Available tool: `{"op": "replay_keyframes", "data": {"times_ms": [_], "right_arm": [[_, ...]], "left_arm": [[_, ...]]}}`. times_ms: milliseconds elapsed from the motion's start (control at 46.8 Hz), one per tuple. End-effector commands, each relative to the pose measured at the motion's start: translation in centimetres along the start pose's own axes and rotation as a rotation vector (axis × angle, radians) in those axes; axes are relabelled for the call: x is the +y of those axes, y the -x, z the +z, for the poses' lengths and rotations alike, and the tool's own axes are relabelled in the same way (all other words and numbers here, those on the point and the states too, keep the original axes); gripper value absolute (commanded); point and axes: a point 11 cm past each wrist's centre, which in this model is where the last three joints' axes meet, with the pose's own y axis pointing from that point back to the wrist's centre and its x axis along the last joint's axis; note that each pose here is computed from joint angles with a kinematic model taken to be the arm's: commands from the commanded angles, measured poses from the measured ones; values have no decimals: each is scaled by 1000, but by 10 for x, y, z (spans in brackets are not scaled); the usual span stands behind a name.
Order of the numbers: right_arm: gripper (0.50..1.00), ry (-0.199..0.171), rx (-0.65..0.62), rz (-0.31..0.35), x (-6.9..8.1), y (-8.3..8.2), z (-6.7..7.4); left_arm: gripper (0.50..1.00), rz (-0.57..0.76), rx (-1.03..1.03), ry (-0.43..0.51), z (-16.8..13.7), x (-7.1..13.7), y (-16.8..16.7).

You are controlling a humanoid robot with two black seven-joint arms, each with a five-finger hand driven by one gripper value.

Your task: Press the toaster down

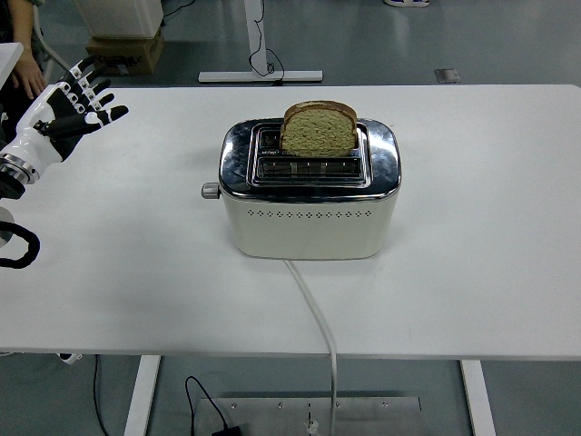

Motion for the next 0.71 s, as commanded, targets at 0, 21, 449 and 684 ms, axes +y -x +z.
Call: {"op": "replay_keyframes", "data": {"times_ms": [0, 21, 449, 684], "right_arm": [[998, 1, 0, 1, 0, 0, 0], [998, 0, 0, -1, 0, 0, 0], [998, 1, 0, 1, 0, 0, 0], [998, 1, 0, 1, 0, 0, 0]], "left_arm": [[1000, -7, -37, -24, -4, 7, -5], [1000, -12, -48, -31, -5, 8, -5], [1000, -215, -303, -55, 27, 28, 22], [1000, -254, -444, -130, 16, 43, 15]]}}
